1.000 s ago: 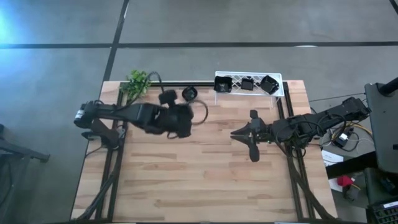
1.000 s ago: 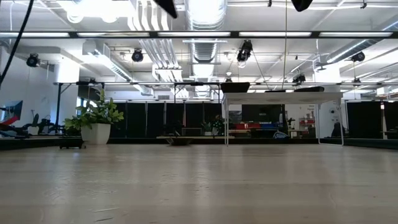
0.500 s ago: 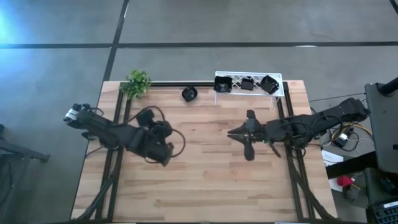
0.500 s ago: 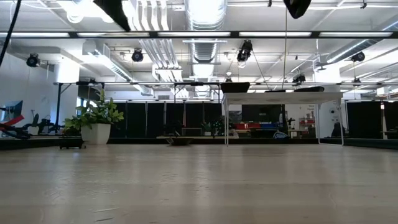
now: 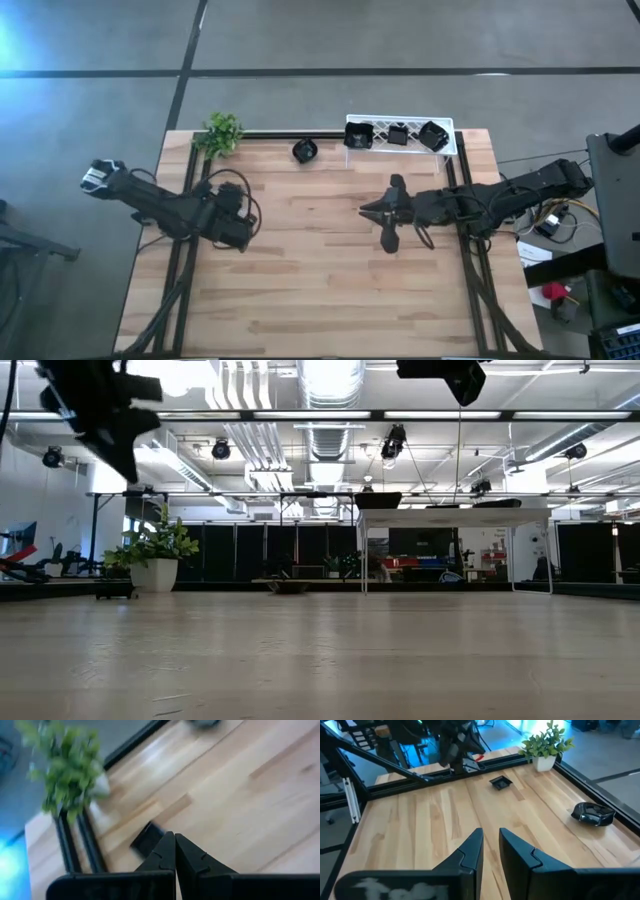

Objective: Pick & Place Mini shaped plates
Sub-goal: Stack the black square plate on top of the black square plate on the shelf

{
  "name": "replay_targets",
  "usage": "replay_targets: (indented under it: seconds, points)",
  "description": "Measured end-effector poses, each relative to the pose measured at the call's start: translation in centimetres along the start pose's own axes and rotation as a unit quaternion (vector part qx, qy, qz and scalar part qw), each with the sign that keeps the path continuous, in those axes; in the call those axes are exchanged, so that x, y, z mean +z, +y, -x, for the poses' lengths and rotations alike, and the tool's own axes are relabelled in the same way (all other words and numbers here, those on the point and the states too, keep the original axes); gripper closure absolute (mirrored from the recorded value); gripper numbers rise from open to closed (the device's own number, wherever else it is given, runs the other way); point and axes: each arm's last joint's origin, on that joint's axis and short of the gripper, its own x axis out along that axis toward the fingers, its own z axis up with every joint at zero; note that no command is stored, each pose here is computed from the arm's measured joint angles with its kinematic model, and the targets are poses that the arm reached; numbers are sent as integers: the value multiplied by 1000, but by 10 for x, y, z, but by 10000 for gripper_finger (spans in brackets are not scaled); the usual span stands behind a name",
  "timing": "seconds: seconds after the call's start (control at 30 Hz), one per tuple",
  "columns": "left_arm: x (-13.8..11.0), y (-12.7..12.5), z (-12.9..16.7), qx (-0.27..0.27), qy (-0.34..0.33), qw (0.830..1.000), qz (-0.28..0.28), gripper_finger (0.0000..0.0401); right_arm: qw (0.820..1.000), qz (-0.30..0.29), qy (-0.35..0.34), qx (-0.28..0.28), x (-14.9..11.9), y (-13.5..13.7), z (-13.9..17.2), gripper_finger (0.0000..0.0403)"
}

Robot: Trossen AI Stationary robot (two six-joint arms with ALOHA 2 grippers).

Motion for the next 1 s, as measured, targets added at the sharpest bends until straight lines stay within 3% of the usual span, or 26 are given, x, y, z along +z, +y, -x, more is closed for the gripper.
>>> replay_targets:
  seconds: [0.27,0.57,0.87,1.0]
  points:
    - [-16,8,-25,23,54,998,38,401,1000,1,-2,0,1,0,0,346]
    - [-11,8,-49,31,95,991,94,397,1000,1,-4,0,1,0,0,346]
    - [-5,8,-76,24,94,983,156,326,1000,1,-3,0,1,0,0,346]
    - [-8,4,-91,1,79,978,192,315,1000,1,-3,0,1,0,0,346]
